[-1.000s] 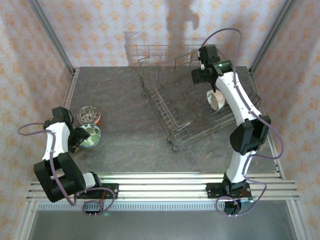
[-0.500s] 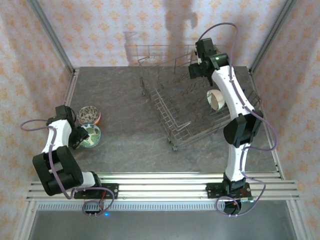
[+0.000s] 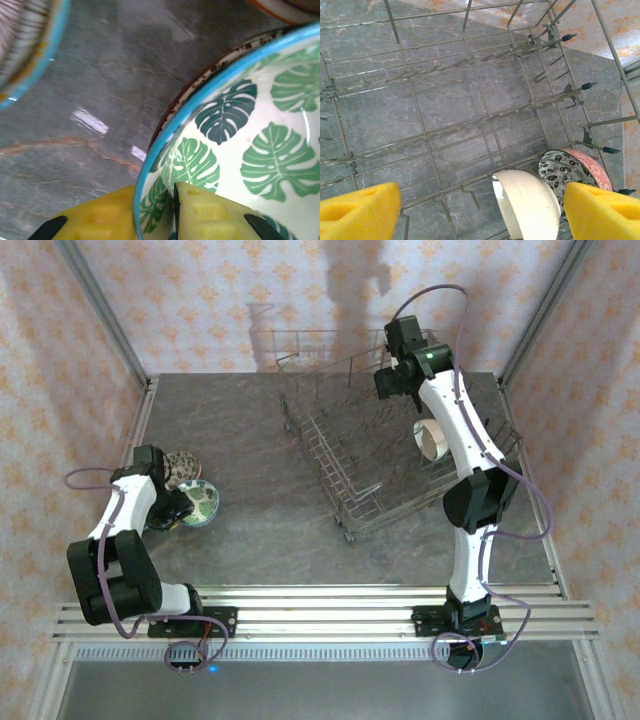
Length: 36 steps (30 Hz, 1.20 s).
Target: Load the bowls into the dish rack
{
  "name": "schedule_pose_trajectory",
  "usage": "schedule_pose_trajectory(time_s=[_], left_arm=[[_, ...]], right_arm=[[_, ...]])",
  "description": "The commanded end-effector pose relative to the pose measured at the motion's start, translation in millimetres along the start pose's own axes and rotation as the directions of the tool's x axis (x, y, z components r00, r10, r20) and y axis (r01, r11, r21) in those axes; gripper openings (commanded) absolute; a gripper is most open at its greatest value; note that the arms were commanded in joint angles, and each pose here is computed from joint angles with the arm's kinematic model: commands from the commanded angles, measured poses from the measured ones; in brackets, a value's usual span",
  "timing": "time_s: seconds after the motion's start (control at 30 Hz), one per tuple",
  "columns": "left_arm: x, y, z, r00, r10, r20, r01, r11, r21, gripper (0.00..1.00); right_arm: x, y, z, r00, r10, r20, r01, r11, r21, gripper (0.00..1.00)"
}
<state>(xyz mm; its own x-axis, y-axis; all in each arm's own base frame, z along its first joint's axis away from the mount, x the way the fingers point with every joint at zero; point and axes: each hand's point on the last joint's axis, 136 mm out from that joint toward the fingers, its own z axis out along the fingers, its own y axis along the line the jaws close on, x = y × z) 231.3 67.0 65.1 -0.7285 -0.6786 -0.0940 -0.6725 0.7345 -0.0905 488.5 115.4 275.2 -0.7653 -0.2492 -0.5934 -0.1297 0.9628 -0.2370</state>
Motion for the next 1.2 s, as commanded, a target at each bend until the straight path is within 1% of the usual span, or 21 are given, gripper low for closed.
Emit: schedule_pose_trajectory(time_s=[0.0, 0.13, 0.2, 0.23, 0.27, 0.33, 0.4, 0.47, 0.57, 0.6, 0.7, 0.8, 0.87, 1.0, 1.17], left_arm=[[6, -23, 1, 0.998, 0.047, -0.03, -0.045, 0.997, 0.067, 0.22], [15, -46, 7, 0.994, 0.085, -0.069, -0.077, 0.99, 0.115, 0.22], [17, -54, 8, 0.993, 0.095, -0.073, -0.086, 0.989, 0.123, 0.24], [18, -57, 8, 0.993, 0.099, -0.071, -0.089, 0.988, 0.126, 0.26], [18, -59, 6, 0.993, 0.1, -0.066, -0.091, 0.987, 0.13, 0.31], [15, -59, -1, 0.994, 0.101, -0.045, -0.095, 0.987, 0.131, 0.48], [9, -57, -11, 0.993, 0.117, -0.004, -0.116, 0.986, 0.118, 0.56], [0, -56, -24, 0.988, 0.146, 0.039, -0.15, 0.984, 0.097, 0.6], [-14, -57, -39, 0.978, 0.191, 0.082, -0.197, 0.978, 0.067, 0.61], [-17, -56, -40, 0.975, 0.207, 0.08, -0.212, 0.976, 0.055, 0.61], [-22, -53, -38, 0.97, 0.24, 0.049, -0.241, 0.97, 0.023, 0.61], [-25, -47, -31, 0.97, 0.242, 0.015, -0.242, 0.97, 0.01, 0.6], [-27, -43, -26, 0.972, 0.234, -0.002, -0.234, 0.972, 0.011, 0.6], [-28, -49, -15, 0.969, 0.246, -0.02, -0.245, 0.968, 0.053, 0.59], [-26, -53, -4, 0.961, 0.269, -0.06, -0.265, 0.961, 0.074, 0.55]], right_arm=[[8, -7, -7, 1.0, 0.018, -0.008, -0.018, 0.999, 0.04, 0.84], [12, -8, -9, 0.999, 0.037, 0.0, -0.037, 0.999, 0.037, 0.84], [14, -7, -9, 0.999, 0.041, -0.002, -0.04, 0.999, 0.035, 0.84], [15, -7, -9, 0.999, 0.045, -0.001, -0.045, 0.998, 0.034, 0.84], [16, -7, -9, 0.999, 0.047, -0.003, -0.047, 0.998, 0.033, 0.84], [16, -7, -11, 0.998, 0.056, 0.001, -0.056, 0.998, 0.03, 0.84], [17, -7, -11, 0.998, 0.062, 0.003, -0.062, 0.998, 0.027, 0.84], [17, -6, -12, 0.998, 0.067, 0.009, -0.067, 0.998, 0.021, 0.84], [16, -3, -12, 0.997, 0.073, 0.011, -0.073, 0.997, 0.01, 0.84], [15, -1, -12, 0.997, 0.071, 0.012, -0.071, 0.997, 0.005, 0.84], [15, 2, -14, 0.998, 0.065, 0.016, -0.065, 0.998, 0.003, 0.84], [17, 3, -16, 0.998, 0.063, 0.01, -0.063, 0.998, 0.002, 0.84], [17, 3, -17, 0.998, 0.065, 0.009, -0.065, 0.998, 0.005, 0.84], [19, -1, -21, 0.998, 0.069, 0.012, -0.069, 0.997, 0.017, 0.84], [20, -3, -23, 0.997, 0.074, 0.016, -0.074, 0.997, 0.026, 0.84]])
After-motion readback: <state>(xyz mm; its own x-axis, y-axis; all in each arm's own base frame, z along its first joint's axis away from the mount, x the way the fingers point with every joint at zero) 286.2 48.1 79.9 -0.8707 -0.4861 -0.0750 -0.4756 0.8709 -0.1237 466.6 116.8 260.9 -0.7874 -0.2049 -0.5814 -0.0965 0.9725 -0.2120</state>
